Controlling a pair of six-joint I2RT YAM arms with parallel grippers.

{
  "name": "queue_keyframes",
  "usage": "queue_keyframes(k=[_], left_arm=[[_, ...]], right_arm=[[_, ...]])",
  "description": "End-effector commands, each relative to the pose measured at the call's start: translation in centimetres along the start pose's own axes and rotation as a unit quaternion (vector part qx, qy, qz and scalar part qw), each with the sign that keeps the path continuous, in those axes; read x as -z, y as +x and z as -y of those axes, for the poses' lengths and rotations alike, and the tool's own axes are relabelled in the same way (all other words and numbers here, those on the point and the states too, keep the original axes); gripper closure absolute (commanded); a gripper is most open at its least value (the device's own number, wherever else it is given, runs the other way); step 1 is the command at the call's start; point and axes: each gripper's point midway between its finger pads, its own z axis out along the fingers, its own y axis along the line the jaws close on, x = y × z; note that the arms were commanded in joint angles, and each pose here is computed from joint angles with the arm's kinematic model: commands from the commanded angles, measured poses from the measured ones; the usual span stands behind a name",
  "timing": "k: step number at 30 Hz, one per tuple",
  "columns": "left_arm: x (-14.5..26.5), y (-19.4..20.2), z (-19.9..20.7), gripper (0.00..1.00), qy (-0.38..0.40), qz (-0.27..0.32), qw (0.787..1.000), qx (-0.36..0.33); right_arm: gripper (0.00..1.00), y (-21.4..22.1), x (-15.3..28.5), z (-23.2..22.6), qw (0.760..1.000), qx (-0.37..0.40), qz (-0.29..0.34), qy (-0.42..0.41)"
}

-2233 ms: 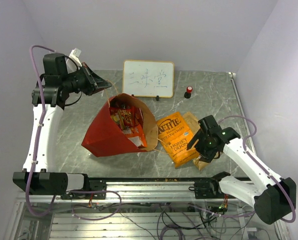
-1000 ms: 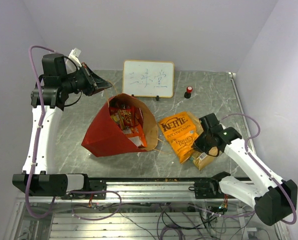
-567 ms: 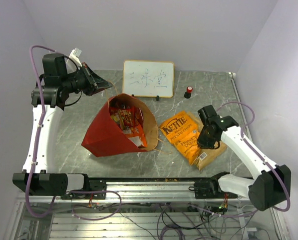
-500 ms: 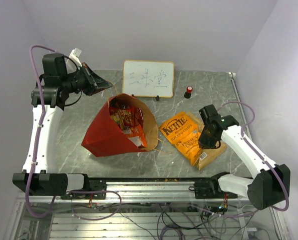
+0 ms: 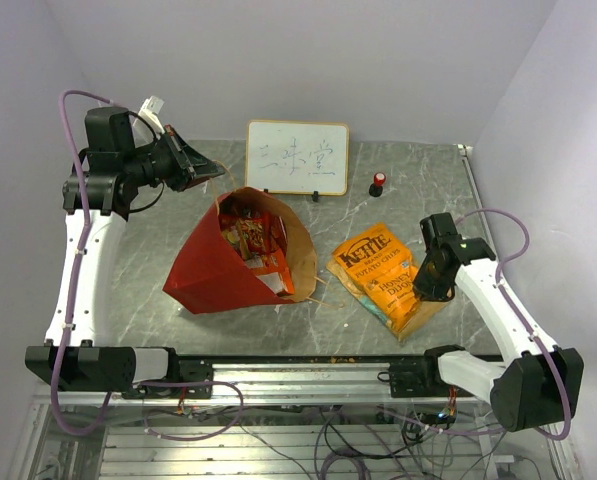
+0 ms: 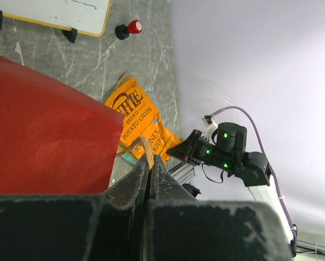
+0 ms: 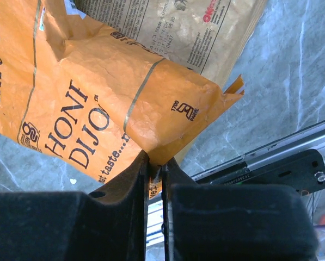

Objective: Take the snacks out of the paper bag
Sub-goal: Place the snack at the center of the board, then take out the snack from the paper bag.

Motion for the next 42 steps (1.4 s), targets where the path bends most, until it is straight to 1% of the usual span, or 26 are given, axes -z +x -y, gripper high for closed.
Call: queue_keyframes(k=[1, 5, 8, 10, 14, 16, 19, 22, 24, 26, 28, 30, 32, 33, 34, 35, 39, 41, 42], left_arm=[[0.8, -0.5, 1.3, 0.93, 0.022, 0.012, 0.999, -0.022], [0.8, -0.3, 1.1, 0.93, 0.02, 0.011, 1.0, -0.021], [1.0, -0.1, 1.1, 0.93, 0.019, 0.011, 1.0, -0.021], [1.1, 0.0, 1.1, 0.93, 0.017, 0.012, 0.999, -0.024], [1.2, 0.3, 0.9, 0.93, 0.014, 0.011, 1.0, -0.024], [1.2, 0.3, 0.9, 0.93, 0.016, 0.01, 1.0, -0.023], [1.4, 0.3, 1.0, 0.93, 0.017, 0.013, 0.999, -0.033], [1.6, 0.5, 1.0, 0.93, 0.02, 0.014, 0.998, -0.049], [1.6, 0.9, 0.8, 0.93, 0.023, 0.014, 0.998, -0.054], [2.0, 1.4, 1.2, 0.93, 0.037, 0.013, 0.997, -0.061], [2.3, 2.1, 1.6, 0.93, 0.054, 0.011, 0.996, -0.069], [2.8, 2.8, 1.8, 0.93, 0.062, 0.008, 0.995, -0.08], [3.1, 3.8, 1.7, 0.93, 0.065, 0.001, 0.994, -0.088], [3.3, 4.3, 1.6, 0.93, 0.065, -0.003, 0.994, -0.09], [3.5, 4.8, 1.4, 0.93, 0.063, -0.007, 0.994, -0.094], [3.9, 5.3, 1.2, 0.93, 0.061, -0.009, 0.993, -0.097], [4.6, 6.9, 0.2, 0.93, 0.043, -0.015, 0.994, -0.102], [4.8, 7.4, -0.3, 0.93, 0.037, -0.019, 0.994, -0.099], [4.8, 7.6, -0.5, 0.93, 0.032, -0.019, 0.994, -0.1]], right_arm=[[0.89, -0.3, -0.6, 0.6, 1.0, 0.004, 0.009, 0.009], [0.88, -0.1, -0.5, 0.7, 0.999, 0.031, 0.005, 0.007], [0.88, 0.6, -0.2, -0.1, 0.999, 0.038, -0.017, -0.019], [0.88, 0.8, 0.1, 0.0, 0.999, 0.042, -0.027, -0.018], [0.87, 0.4, 0.4, 0.1, 0.999, 0.041, -0.014, -0.017], [0.84, 0.4, 0.0, 0.3, 0.999, 0.036, -0.015, -0.01], [0.73, -0.1, 0.2, 0.3, 1.0, 0.029, -0.008, -0.003], [0.62, -1.4, 1.4, -0.3, 0.999, 0.034, 0.014, -0.02], [0.56, -2.3, 2.3, -0.8, 0.998, 0.045, 0.031, -0.036], [0.52, -3.5, 3.6, -1.8, 0.995, 0.064, 0.048, -0.06], [0.49, -5.0, 5.3, -3.7, 0.986, 0.101, 0.072, -0.112], [0.48, -6.0, 6.8, -6.1, 0.971, 0.133, 0.095, -0.175], [0.47, -6.5, 8.5, -9.4, 0.942, 0.17, 0.116, -0.264], [0.46, -6.8, 9.8, -11.5, 0.92, 0.187, 0.136, -0.317], [0.46, -6.3, 11.1, -13.4, 0.895, 0.206, 0.14, -0.371], [0.45, -5.9, 11.9, -14.9, 0.875, 0.219, 0.147, -0.405], [0.44, -2.5, 14.3, -20.5, 0.814, 0.283, 0.178, -0.475], [0.43, 0.6, 15.6, -23.0, 0.772, 0.319, 0.191, -0.516], [0.42, 1.6, 16.4, -24.0, 0.751, 0.326, 0.207, -0.536]])
